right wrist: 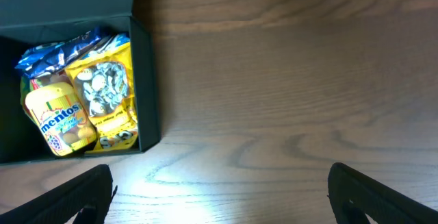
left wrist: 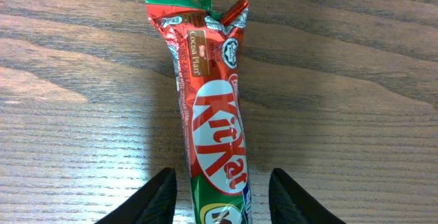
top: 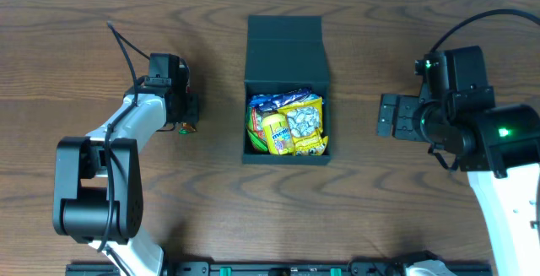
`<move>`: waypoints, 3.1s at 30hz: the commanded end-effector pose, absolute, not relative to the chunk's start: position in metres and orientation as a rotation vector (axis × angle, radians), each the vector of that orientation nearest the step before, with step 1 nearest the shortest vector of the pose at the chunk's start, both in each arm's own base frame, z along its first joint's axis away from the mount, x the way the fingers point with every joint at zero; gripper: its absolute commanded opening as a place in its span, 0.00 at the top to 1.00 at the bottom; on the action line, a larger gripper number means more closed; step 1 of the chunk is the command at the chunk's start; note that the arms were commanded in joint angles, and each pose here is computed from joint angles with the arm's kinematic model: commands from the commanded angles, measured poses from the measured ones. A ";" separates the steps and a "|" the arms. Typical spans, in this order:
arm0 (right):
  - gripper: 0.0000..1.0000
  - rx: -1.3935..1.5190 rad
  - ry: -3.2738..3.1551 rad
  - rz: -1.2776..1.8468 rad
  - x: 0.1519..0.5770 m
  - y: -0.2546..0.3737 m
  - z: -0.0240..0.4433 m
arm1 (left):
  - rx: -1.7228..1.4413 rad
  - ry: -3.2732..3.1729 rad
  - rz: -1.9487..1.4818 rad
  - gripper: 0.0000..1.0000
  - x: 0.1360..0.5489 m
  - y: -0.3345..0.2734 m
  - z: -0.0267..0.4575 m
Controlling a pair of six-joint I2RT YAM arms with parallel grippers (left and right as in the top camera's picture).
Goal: Pack container
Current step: 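Move the left gripper to the red KitKat bar and grasp it, then carry the KitKat bar into the box and release it, then bring both grippers to the box lid's side edges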
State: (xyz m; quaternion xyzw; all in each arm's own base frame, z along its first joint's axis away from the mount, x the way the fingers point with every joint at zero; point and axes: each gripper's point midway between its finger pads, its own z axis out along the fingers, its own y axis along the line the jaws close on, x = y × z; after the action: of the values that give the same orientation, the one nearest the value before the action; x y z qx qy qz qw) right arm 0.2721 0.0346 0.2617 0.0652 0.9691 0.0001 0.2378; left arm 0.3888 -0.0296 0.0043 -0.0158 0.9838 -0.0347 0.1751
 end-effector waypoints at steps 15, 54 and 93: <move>0.01 0.174 2.633 0.003 0.272 0.033 0.268 | -0.085 2.859 -0.100 0.94 0.379 -0.031 0.007; 0.01 0.340 2.677 -0.090 0.259 -0.007 0.261 | 0.105 2.717 -0.193 0.94 0.339 -0.206 0.094; 0.99 0.360 2.692 1.016 0.433 0.121 0.041 | -0.472 2.669 -0.857 0.94 0.469 -0.138 0.048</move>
State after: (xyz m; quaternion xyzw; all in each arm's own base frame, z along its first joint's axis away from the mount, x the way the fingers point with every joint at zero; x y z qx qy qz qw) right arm 0.4142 0.1080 0.0329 0.1102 0.9400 0.2944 0.1328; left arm 0.4554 -0.1166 0.0373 -0.1629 0.9412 -0.2443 0.1669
